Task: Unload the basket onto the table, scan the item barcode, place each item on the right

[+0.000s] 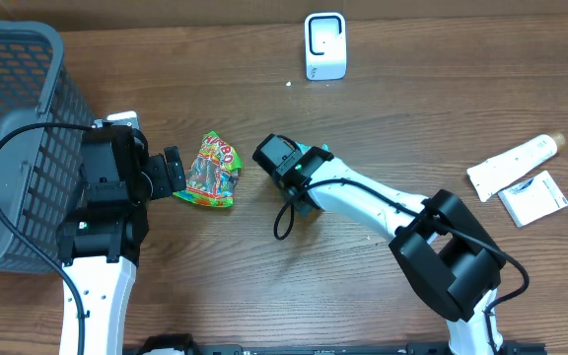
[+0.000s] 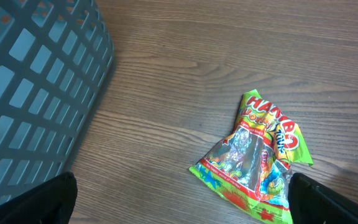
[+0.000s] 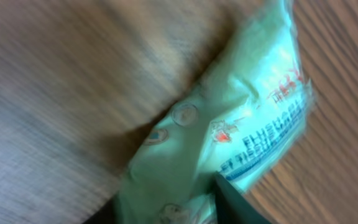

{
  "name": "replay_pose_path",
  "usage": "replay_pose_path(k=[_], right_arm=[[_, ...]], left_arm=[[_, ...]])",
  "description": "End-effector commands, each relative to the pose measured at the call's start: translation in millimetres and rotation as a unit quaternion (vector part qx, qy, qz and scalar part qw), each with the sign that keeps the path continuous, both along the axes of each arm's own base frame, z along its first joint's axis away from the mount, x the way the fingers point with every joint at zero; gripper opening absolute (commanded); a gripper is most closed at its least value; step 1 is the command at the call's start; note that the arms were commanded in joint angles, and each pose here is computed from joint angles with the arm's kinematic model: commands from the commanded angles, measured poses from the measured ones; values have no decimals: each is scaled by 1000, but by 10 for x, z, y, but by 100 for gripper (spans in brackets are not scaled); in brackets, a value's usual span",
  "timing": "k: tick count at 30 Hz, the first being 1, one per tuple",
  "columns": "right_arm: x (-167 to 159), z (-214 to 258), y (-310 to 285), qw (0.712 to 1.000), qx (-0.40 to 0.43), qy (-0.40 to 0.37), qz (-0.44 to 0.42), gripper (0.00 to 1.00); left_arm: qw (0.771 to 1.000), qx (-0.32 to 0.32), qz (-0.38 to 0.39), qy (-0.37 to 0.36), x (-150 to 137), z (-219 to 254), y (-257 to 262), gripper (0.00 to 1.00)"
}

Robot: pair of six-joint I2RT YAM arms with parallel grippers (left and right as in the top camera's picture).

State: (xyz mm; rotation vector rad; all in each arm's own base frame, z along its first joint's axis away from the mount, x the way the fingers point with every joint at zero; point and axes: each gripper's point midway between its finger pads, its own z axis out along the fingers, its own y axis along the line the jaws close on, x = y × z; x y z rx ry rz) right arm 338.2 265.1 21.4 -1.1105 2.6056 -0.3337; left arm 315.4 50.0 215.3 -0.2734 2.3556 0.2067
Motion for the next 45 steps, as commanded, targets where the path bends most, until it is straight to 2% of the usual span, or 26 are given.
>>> replay_pose_path(k=[1,4,8,13,17,21,27,33,40,45], right_arm=[[-50,-168,-154,1000,-8,25,-16,4],[-63,-153,-133,1000,-8,26,-15,4],[-86,42,-54,998,15,36,-57,4],[-221,696,388,976,174,124,-42,4],[-310,1348,554,919,338,200,-24,4],[-352,1607,400,857,431,282,-17,4],[-368,1440,109,784,489,377,-57,4],[-417,1052,147,721,509,458,-109,4],[-341,621,89,705,498,484,-148,4],[-69,342,-266,749,458,435,-199,4]], left_arm=[[1000,8,0,-4,-2,36,28,100],[1000,8,0,-4,-2,36,28,100],[1000,8,0,-4,-2,36,28,100],[1000,8,0,-4,-2,36,28,100],[1000,8,0,-4,-2,36,28,100],[1000,8,0,-4,-2,36,28,100],[1000,8,0,-4,-2,36,28,100],[1000,8,0,-4,-2,36,28,100],[1000,8,0,-4,-2,36,28,100],[1000,8,0,-4,-2,36,28,100]])
